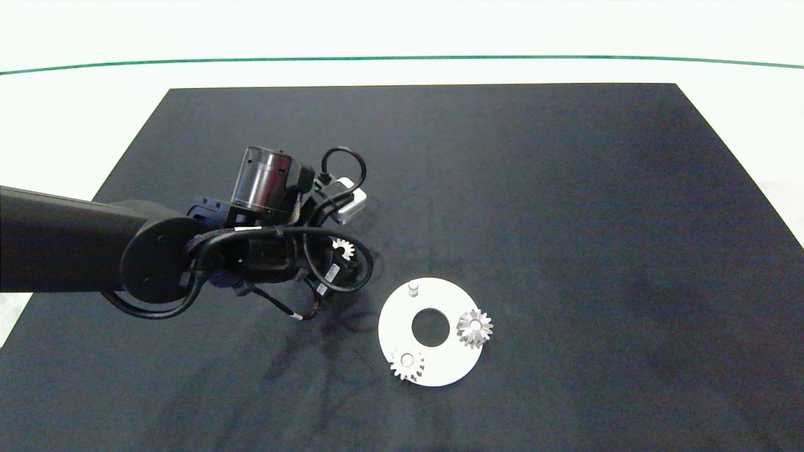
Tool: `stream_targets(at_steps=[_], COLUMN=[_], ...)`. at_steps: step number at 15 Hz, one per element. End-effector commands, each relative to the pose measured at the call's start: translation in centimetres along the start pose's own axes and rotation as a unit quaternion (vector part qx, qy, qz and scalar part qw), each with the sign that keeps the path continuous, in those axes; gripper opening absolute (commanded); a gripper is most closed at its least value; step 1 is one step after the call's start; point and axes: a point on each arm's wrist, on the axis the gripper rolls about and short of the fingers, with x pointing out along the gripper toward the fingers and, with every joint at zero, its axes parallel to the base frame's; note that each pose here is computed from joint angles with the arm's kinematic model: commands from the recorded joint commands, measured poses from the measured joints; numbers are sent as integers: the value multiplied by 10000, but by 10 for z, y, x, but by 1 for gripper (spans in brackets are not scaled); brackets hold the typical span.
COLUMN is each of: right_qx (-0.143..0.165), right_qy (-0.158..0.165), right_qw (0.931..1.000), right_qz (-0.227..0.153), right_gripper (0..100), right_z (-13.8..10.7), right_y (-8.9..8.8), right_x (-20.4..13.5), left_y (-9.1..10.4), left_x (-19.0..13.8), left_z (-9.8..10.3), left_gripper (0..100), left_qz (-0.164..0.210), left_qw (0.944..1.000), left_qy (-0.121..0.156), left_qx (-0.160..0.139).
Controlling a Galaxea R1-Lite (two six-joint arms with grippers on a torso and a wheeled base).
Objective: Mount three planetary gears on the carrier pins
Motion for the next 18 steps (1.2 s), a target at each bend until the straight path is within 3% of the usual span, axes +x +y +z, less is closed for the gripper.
stream_targets(at_steps=[1, 5, 11, 18], right_qx=[-20, -17, -16, -8], right_qy=[29, 24, 2, -19], right_qw=[10000, 10000, 10000, 10000], right_qz=[-3, -12, -9, -14], right_gripper=[100, 100, 100, 100], right_z=[0, 0, 2, 3], right_y=[0, 0, -1, -1], right_x=[0, 0, 0, -1], left_y=[0, -2, -7, -47], left_x=[0, -2, -33, -62], left_z=[0, -1, 10, 27], left_gripper=[24, 16, 16, 16], left_qz=[5, -30, -78, -608], left_qw=[10000, 10000, 9993, 9956], left_qy=[7, 15, -349, -551], left_qx=[6, 9, 89, 449])
